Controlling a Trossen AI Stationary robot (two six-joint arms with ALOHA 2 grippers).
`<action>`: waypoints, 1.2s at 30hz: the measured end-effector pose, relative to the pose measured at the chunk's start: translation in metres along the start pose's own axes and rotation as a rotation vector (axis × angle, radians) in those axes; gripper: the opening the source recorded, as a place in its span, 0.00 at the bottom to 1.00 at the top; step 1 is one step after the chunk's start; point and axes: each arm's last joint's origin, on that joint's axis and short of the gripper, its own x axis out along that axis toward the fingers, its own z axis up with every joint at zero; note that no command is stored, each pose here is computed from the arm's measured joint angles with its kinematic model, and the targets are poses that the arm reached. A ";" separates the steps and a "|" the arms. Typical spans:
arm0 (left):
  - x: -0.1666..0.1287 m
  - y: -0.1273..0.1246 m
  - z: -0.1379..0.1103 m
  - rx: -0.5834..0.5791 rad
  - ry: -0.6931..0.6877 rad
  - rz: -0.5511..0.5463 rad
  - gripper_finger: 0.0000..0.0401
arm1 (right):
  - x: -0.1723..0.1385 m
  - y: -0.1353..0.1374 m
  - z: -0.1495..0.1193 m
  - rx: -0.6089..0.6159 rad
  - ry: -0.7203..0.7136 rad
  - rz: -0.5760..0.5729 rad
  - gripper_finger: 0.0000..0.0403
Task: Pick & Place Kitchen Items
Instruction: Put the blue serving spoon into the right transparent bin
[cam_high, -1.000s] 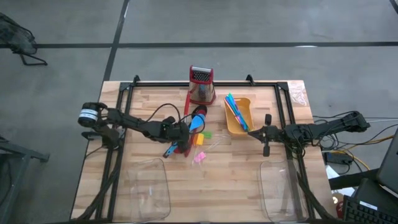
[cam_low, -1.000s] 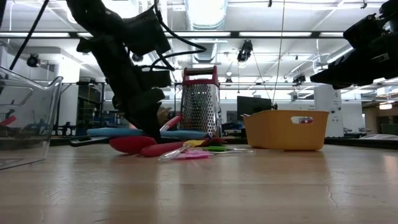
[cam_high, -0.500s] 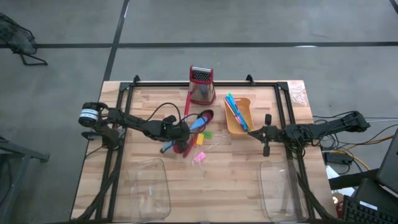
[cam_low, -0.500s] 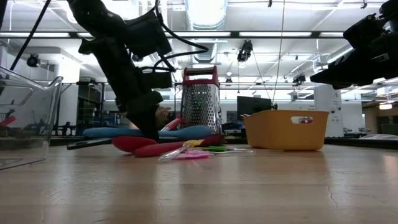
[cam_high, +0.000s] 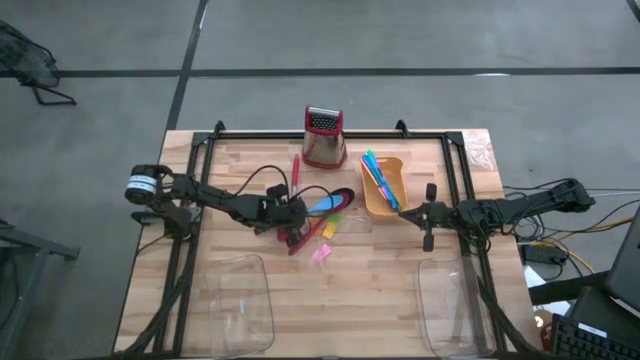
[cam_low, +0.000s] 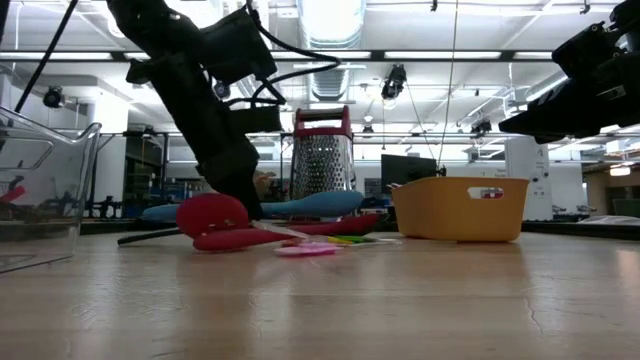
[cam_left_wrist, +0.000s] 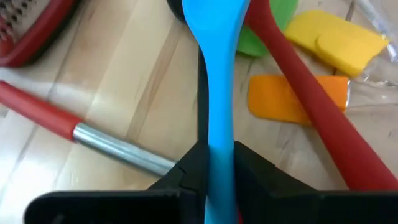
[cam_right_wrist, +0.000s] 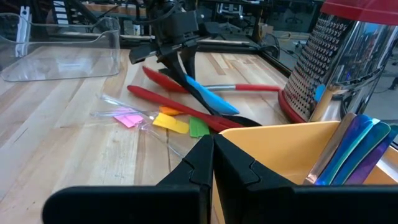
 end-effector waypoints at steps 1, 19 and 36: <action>-0.001 -0.001 0.001 0.005 -0.005 -0.001 0.15 | 0.000 0.000 0.000 0.001 0.000 0.000 0.02; -0.031 -0.038 0.017 0.181 -0.160 -0.038 0.15 | 0.000 0.000 0.000 0.000 0.000 0.000 0.02; -0.052 -0.070 0.032 0.288 -0.381 -0.356 0.14 | -0.001 0.000 0.016 0.258 -0.152 0.025 0.02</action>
